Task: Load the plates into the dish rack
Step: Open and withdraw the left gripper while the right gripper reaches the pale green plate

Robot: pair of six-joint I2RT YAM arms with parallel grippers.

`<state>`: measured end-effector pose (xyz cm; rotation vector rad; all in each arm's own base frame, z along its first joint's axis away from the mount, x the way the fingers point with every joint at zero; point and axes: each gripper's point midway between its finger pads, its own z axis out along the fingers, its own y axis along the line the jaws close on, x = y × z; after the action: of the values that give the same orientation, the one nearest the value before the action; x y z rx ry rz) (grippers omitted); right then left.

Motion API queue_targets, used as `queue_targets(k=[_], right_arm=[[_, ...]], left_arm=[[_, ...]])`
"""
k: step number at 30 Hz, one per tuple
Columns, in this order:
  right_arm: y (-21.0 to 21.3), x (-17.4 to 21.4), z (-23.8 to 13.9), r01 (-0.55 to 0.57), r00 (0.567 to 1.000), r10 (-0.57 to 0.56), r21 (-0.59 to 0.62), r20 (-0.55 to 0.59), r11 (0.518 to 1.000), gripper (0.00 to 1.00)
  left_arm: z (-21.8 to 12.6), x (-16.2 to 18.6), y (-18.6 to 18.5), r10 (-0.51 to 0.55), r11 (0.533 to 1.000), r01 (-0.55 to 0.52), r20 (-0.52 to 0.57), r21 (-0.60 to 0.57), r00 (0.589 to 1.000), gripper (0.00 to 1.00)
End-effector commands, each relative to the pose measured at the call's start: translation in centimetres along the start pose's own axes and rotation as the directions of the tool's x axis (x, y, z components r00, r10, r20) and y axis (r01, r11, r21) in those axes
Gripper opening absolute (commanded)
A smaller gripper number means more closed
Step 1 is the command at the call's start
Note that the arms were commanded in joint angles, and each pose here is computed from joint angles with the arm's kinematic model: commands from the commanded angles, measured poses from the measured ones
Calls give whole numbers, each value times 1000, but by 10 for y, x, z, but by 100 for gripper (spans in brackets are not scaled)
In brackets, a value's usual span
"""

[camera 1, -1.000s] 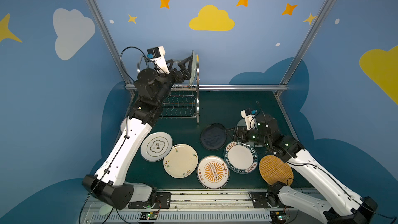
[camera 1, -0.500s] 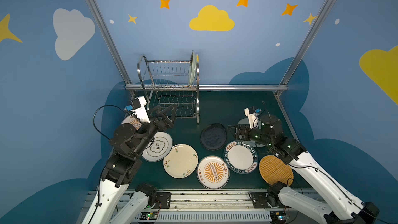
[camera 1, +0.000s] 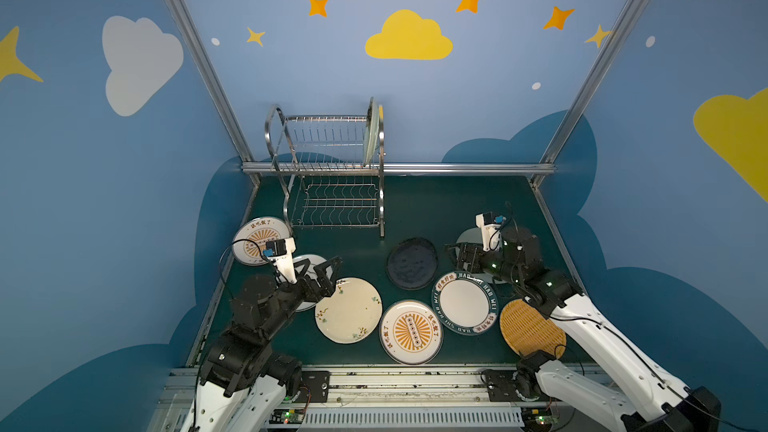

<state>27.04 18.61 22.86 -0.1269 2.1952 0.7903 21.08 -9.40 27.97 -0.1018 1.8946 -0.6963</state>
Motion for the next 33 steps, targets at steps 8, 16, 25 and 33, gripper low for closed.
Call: queue_targets(k=[8, 16, 25, 33], right_arm=[[-44, 2, 14, -70, 998, 69, 118, 14, 991, 91], [-81, 5, 16, -144, 990, 139, 185, 40, 972, 91], [-162, 11, -7, -350, 937, 322, 385, 136, 854, 91], [-229, 26, -28, -568, 823, 509, 380, 252, 730, 91]], left_arm=[[-6, 32, 12, 35, 999, -35, -68, 2, 997, 100], [-5, 43, -3, 52, 995, -40, -131, 91, 990, 100], [2, 63, -30, 60, 971, 5, -267, 239, 962, 100], [5, 67, -27, 64, 975, 3, -291, 223, 955, 100]])
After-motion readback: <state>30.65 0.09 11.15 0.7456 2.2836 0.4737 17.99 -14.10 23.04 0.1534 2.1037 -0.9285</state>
